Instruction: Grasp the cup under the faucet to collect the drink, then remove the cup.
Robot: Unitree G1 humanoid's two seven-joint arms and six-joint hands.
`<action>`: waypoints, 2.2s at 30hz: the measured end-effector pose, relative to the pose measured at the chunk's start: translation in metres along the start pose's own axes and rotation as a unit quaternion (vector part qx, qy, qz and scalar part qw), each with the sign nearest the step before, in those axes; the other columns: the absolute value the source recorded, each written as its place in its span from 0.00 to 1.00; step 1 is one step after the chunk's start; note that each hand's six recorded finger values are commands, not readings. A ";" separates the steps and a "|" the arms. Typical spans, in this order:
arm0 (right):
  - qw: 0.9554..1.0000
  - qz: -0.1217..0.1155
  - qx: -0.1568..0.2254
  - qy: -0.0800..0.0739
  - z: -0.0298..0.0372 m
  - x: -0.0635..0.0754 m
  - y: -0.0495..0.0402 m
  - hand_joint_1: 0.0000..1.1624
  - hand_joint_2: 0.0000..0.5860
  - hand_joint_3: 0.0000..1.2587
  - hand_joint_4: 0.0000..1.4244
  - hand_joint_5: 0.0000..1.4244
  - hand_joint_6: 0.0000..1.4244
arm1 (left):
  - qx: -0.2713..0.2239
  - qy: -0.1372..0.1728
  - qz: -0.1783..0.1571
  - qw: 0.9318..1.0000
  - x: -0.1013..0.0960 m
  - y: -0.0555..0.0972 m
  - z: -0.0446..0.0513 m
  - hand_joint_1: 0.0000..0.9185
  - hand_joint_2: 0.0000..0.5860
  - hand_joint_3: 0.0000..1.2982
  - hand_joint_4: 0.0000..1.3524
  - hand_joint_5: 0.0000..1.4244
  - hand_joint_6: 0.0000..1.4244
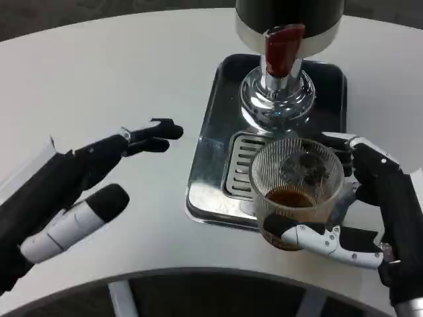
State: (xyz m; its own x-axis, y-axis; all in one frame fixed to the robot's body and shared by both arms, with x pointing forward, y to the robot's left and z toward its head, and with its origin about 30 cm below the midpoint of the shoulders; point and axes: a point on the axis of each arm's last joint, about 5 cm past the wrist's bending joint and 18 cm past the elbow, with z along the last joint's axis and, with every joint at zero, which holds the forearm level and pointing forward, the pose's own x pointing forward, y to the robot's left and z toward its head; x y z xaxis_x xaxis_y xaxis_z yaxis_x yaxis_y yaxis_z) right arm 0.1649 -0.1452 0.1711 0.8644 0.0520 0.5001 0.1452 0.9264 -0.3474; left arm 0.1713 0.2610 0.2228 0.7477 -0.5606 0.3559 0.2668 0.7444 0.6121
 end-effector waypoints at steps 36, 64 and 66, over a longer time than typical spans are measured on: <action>0.999 0.034 0.021 -0.007 0.0492 -0.025 -0.0432 0.85 0.16 0.60 0.59 0.75 0.76 | 0.198 -0.046 -0.077 0.976 -0.027 0.006 0.0387 0.00 0.12 0.17 0.06 0.10 0.04; 0.996 0.076 0.048 -0.024 0.0600 -0.025 -0.0474 0.85 0.18 0.60 0.59 0.75 0.75 | 0.295 -0.094 -0.156 0.938 -0.042 0.019 0.0513 0.00 0.11 0.06 0.00 0.00 0.00; 0.996 0.077 0.048 -0.024 0.0600 -0.025 -0.0475 0.84 0.18 0.60 0.59 0.75 0.75 | 0.296 -0.094 -0.159 0.937 -0.043 0.019 0.0514 0.00 0.11 0.06 0.00 0.00 0.00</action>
State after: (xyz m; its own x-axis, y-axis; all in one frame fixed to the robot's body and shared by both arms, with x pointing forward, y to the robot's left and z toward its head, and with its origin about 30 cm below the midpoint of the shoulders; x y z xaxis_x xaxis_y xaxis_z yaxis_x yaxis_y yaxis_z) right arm 0.1078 -0.1681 0.2228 0.8482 0.2119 0.4854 -0.0361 0.9375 -0.3461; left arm 0.1133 0.2806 0.2557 0.5526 -0.8155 0.1722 0.0333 0.2281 0.9731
